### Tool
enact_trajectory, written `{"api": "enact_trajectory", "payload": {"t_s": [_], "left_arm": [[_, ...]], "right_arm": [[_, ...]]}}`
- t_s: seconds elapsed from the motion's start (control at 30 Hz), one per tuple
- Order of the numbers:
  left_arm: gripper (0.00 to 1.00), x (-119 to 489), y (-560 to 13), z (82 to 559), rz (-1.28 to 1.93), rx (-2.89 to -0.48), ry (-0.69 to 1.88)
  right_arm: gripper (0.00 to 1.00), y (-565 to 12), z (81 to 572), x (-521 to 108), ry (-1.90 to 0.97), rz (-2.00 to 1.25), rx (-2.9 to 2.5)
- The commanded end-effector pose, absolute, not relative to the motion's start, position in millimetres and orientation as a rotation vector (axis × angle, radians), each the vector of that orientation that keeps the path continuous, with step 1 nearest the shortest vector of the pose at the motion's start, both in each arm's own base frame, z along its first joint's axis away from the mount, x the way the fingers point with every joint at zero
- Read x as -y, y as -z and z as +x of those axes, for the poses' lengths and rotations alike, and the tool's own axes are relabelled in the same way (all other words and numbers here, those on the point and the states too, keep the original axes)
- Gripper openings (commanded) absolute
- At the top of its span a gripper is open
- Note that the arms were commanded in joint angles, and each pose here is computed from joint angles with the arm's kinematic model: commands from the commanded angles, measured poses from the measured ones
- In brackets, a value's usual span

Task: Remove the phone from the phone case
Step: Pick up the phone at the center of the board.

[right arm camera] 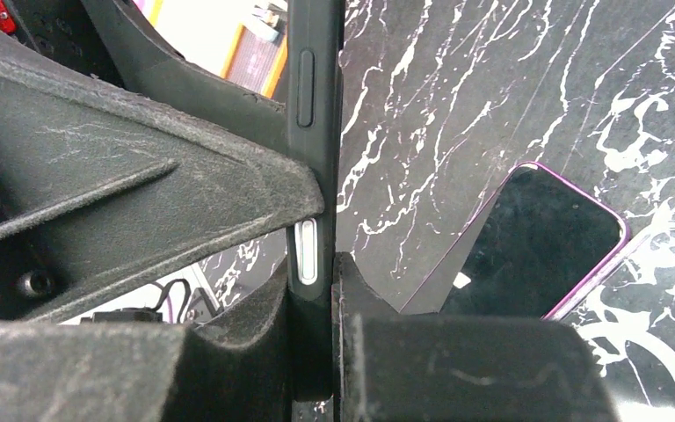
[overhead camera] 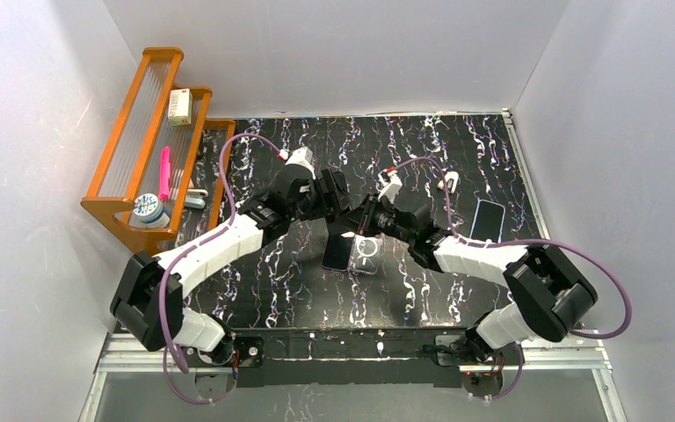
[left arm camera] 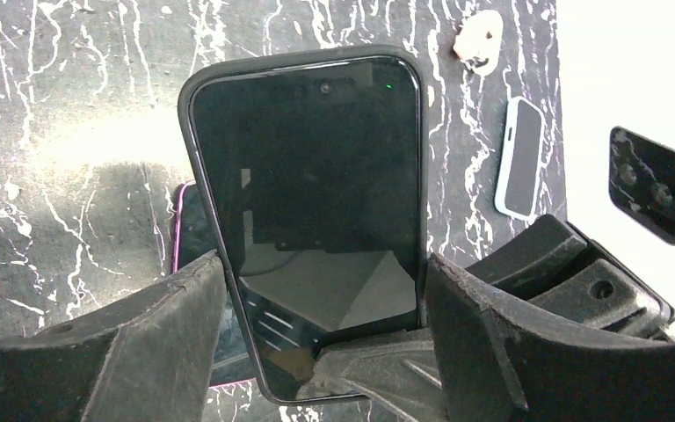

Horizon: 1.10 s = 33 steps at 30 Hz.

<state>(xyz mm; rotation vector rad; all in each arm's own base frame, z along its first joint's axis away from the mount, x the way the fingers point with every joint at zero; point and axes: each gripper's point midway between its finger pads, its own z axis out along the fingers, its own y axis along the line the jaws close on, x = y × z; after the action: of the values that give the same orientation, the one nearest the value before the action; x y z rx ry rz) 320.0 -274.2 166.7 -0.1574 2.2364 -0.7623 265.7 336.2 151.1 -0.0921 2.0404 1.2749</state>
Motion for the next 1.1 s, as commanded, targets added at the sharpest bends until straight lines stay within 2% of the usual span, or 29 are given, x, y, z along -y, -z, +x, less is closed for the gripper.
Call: {"api": "enact_trajectory", "payload": {"t_s": [0.0, 0.17, 0.53, 0.73, 1.07], "left_arm": [[0.76, 263, -218, 321, -0.085, -2.069, 0.8], [0.89, 260, -235, 314, -0.044, -1.996, 0.904], [0.92, 274, -261, 293, 0.126, -1.888, 1.222], [0.9, 285, -262, 289, 0.153, -1.881, 1.316], [0.74, 300, -272, 281, 0.141, -1.83, 1.515]], "right_arm": [[0.01, -182, 267, -324, -1.334, -0.076, -1.917], [0.01, -189, 266, -304, -1.355, -0.062, -1.867], [0.01, -221, 242, -275, -1.567, -0.147, -1.688], [0.01, -249, 224, -279, -1.703, -0.233, -1.576], [0.01, -276, 211, -282, -1.807, -0.311, -1.479]]}}
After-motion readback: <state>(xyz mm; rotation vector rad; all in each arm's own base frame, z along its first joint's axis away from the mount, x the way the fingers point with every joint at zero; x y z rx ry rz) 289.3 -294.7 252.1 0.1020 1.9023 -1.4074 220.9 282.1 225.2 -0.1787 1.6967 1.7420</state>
